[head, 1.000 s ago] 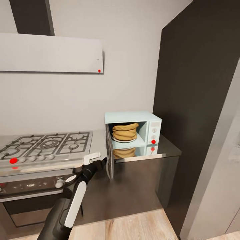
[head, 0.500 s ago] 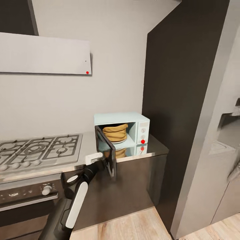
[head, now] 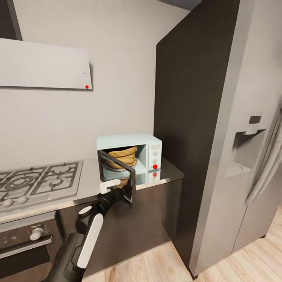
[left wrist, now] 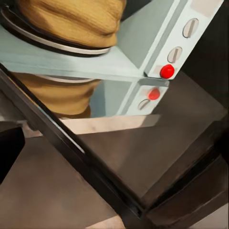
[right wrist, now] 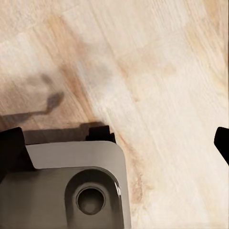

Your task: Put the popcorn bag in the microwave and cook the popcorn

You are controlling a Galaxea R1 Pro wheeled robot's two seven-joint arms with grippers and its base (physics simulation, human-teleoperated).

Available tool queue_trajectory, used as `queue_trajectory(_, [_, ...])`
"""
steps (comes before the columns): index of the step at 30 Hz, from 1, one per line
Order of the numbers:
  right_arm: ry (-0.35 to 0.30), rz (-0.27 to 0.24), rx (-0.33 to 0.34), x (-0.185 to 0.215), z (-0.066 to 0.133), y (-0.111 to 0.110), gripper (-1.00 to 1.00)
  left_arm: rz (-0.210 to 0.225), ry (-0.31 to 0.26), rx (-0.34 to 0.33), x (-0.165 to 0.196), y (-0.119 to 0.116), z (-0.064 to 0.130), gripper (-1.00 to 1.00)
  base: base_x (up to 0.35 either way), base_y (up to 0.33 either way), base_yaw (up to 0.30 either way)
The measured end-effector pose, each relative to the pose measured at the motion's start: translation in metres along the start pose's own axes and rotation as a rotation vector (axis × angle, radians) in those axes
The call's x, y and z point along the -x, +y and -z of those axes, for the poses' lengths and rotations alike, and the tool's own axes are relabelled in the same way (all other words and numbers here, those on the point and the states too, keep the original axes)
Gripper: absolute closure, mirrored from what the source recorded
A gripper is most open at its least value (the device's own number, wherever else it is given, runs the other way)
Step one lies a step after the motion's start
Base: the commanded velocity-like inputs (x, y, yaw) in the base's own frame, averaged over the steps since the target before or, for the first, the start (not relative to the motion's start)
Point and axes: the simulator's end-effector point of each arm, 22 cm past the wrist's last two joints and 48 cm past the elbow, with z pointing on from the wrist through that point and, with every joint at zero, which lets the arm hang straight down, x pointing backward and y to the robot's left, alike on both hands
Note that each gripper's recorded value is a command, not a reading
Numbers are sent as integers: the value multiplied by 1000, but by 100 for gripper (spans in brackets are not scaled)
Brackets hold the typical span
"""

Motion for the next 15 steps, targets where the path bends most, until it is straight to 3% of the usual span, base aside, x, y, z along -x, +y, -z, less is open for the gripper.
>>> queue_trajectory(5, [-4,-2,0,2,0,0,-100,4,-2,-5,1,-2,1,-100,32,0,-223])
queue_trajectory(15, [-13,-2,1,5,1,0,-100,4,-8,-9,4,-4,3,-100,194,-63,-222])
